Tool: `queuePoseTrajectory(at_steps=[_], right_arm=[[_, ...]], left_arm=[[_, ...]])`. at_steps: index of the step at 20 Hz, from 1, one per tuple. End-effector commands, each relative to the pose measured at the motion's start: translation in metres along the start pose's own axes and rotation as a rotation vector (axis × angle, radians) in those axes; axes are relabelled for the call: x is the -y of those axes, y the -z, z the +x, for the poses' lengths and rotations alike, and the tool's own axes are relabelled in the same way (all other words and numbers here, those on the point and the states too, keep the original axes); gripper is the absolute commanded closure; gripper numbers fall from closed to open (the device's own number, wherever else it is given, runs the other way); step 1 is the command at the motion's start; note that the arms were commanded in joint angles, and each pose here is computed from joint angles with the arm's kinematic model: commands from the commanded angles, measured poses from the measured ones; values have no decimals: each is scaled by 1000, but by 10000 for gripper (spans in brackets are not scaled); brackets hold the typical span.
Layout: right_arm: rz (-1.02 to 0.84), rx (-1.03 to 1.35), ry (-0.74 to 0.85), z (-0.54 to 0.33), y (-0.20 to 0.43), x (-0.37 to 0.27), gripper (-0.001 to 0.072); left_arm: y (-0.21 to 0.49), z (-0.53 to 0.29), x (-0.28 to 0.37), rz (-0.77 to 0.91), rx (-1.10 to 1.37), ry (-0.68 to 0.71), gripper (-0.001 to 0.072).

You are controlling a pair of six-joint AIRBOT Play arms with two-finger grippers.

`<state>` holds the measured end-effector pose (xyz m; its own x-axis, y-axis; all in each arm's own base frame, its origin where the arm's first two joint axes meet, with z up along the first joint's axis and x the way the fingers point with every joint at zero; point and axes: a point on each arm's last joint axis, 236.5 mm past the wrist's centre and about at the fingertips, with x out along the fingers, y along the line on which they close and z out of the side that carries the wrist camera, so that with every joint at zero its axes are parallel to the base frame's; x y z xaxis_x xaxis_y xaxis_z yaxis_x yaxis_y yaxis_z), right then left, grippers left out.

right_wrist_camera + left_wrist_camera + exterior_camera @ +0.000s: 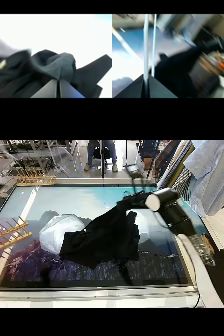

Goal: Fold the clothes and pants, and hang the long-sleeved shirts on hangers.

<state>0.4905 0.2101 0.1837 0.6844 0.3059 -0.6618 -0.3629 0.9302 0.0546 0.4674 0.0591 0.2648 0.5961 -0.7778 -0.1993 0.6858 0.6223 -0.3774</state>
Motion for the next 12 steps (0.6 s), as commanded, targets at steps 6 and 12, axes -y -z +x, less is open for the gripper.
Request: queuePoseTrajectory(at_steps=[6, 12], right_arm=[[82, 87, 127, -21, -25, 78, 682], [94, 88, 85, -20, -26, 67, 681]], left_arm=[[110, 95, 84, -109, -354, 383, 692], [114, 130, 90, -102, -351, 385, 692]])
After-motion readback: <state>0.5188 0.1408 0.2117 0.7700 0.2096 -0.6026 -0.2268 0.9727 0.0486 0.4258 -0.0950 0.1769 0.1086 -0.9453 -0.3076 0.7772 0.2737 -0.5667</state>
